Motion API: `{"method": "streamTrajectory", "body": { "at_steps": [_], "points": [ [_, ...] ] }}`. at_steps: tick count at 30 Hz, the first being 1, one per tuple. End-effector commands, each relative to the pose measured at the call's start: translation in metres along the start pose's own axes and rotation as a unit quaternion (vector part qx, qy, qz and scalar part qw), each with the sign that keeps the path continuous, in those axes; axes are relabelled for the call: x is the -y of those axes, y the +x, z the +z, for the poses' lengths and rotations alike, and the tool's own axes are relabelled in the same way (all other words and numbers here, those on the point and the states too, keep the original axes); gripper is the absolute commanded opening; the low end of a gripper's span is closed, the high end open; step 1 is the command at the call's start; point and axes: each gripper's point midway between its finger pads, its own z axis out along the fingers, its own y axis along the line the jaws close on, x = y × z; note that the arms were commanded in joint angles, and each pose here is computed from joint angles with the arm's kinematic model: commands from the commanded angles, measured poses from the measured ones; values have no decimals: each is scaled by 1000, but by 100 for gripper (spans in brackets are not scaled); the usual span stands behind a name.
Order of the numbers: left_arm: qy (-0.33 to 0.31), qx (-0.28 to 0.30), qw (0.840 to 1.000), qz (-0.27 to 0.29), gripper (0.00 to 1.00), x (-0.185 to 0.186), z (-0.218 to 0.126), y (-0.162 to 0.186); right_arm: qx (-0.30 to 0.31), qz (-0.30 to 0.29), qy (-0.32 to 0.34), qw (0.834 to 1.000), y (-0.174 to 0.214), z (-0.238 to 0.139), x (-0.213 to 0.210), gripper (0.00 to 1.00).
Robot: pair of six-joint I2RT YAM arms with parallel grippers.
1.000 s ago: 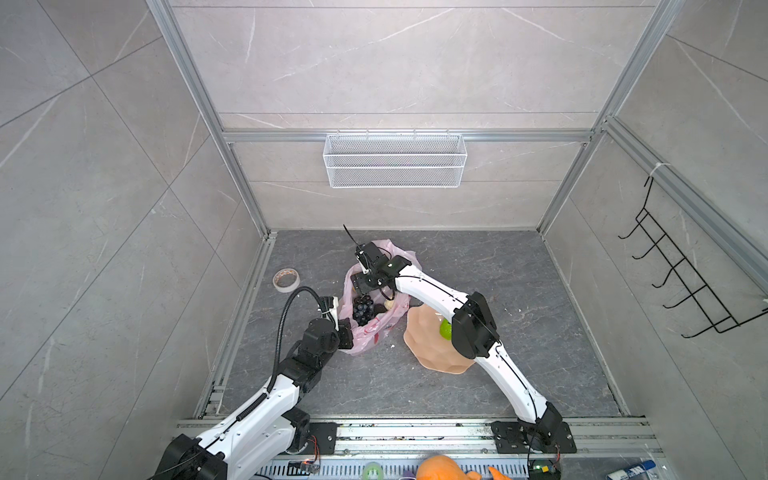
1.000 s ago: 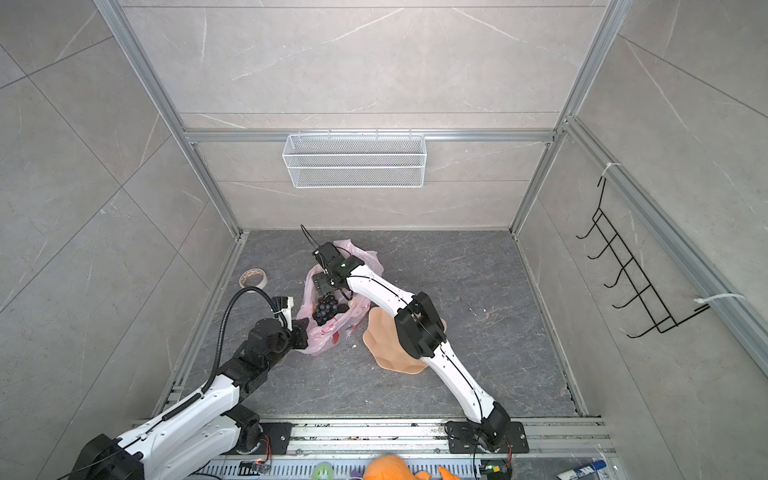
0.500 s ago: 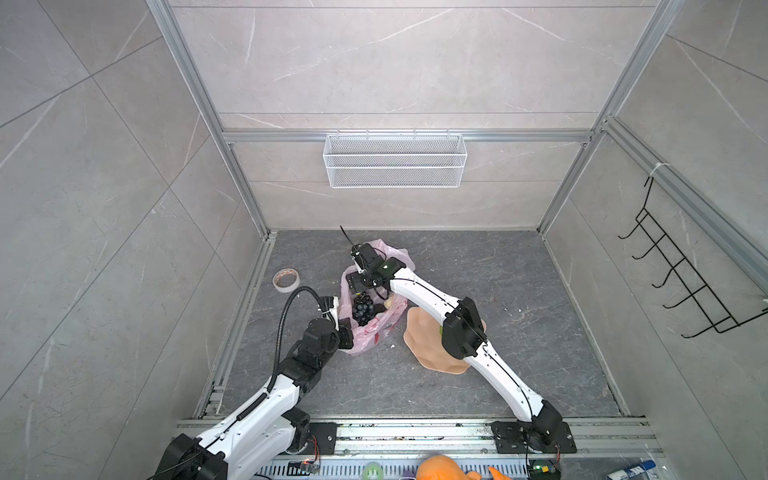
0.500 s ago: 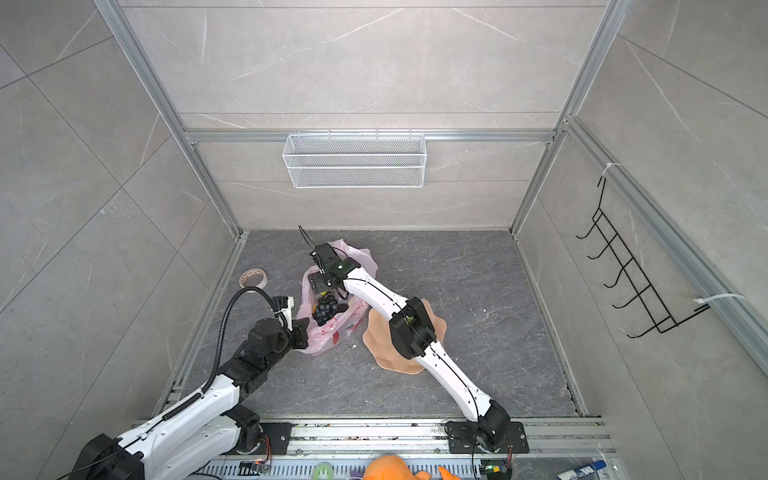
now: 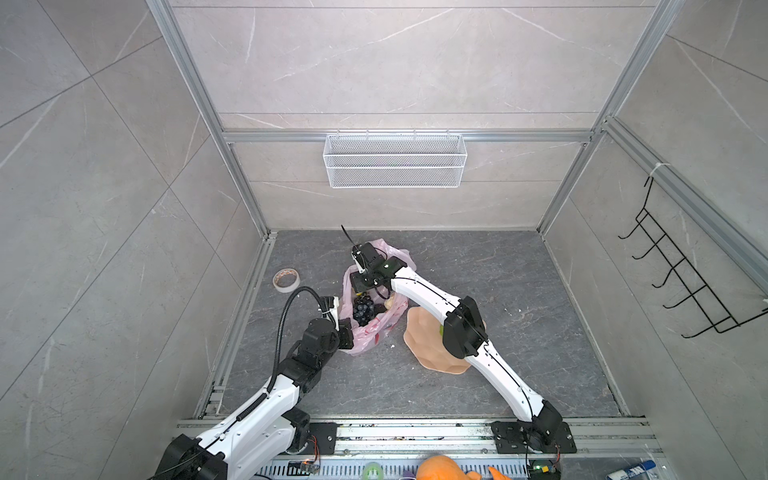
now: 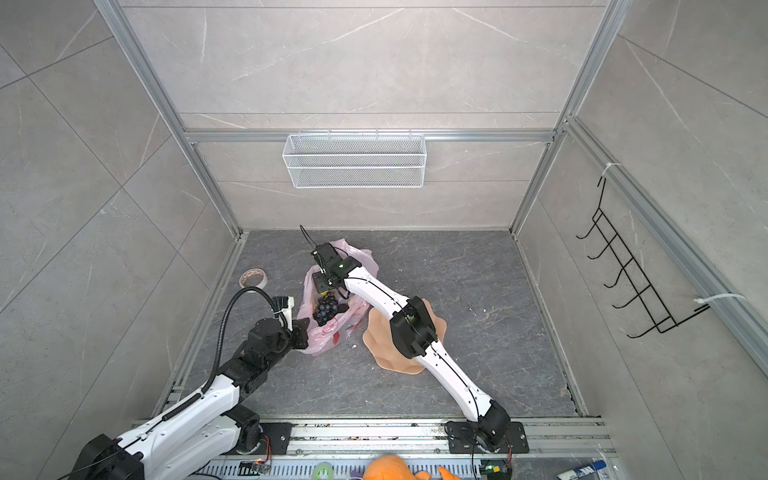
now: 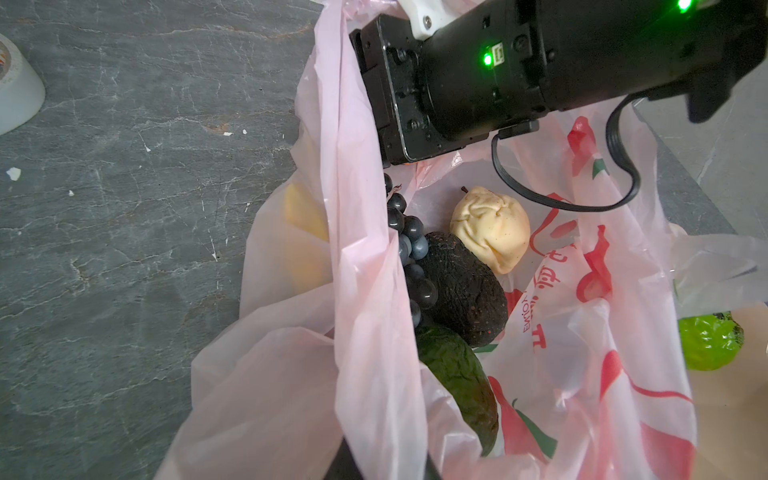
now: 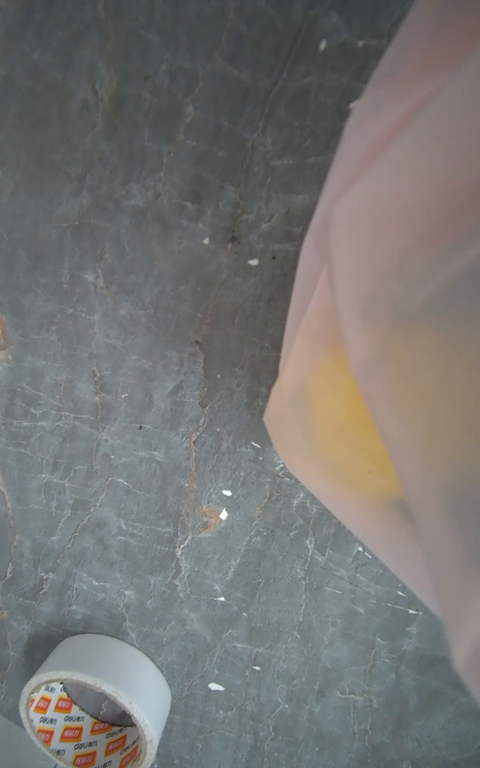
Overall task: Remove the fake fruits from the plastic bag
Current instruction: 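Reach the right gripper into the bag and grasp the yellow mango, then lift the yellow mango out and lower it into the peach bowl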
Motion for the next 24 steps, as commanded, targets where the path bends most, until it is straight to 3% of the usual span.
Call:
{"method": "streamTrajectory", "body": {
  "at_steps": [1,24],
  "points": [
    [12,26,1000,8,3,8,-3,-17,12,1,-10,1000,-15,-31,-7,59],
    [10,24,1000,9,3,8,-2,-16,36,-6,-24,999,-6,-94,-12,60]
  ]
}}
